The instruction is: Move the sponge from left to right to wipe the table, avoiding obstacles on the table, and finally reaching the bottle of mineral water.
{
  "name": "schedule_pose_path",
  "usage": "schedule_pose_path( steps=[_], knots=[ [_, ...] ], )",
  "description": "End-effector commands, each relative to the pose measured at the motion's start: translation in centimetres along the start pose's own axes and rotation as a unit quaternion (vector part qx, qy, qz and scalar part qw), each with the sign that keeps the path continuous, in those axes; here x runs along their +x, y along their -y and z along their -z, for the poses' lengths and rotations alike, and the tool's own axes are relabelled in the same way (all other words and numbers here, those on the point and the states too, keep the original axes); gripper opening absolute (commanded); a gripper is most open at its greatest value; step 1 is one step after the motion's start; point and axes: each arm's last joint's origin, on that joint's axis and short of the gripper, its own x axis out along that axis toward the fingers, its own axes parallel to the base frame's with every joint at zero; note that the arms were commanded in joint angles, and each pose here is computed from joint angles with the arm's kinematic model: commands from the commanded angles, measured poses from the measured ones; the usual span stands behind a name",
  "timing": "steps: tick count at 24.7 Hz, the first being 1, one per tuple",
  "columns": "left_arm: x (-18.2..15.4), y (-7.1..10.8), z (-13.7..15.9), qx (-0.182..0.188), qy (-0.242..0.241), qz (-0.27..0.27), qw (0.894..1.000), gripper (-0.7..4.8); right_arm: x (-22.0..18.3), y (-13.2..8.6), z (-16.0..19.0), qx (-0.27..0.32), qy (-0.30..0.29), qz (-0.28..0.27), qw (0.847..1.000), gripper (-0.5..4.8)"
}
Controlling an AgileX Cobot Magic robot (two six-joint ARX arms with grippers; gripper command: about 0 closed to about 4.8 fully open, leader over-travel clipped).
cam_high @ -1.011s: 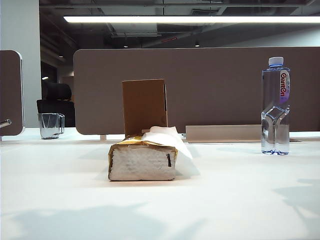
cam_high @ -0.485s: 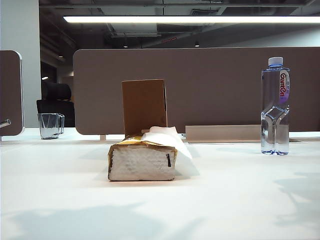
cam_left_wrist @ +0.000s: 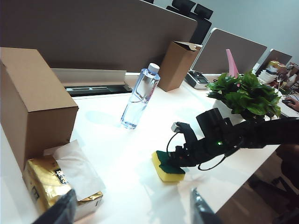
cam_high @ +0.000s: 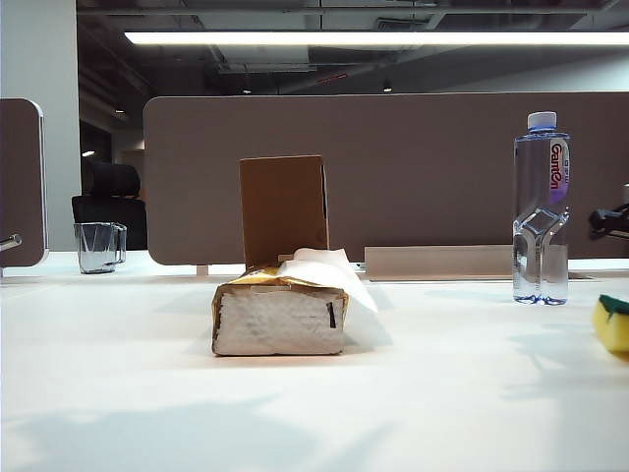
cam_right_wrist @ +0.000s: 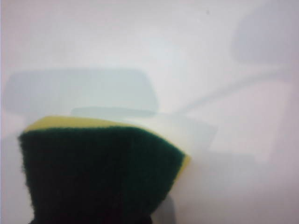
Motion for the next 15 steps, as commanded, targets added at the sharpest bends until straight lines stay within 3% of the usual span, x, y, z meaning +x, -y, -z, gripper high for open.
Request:
schedule_pose_path(
  steps=[1, 15],
  knots=[
    [-0.1, 0.1, -0.2, 0.004, 0.007, -0.001, 1.0, 3.09, 1.1, -0.1, -1.3, -0.006, 0.004, 0.006, 1.0, -0.06],
    [-0.1, 0.0, -0.2, 0.009, 0.01, -0.014, 1.0, 3.09, 2.5, -0.2, -7.0, -0.006, 0.046, -0.012, 0.999, -0.06]
  ],
)
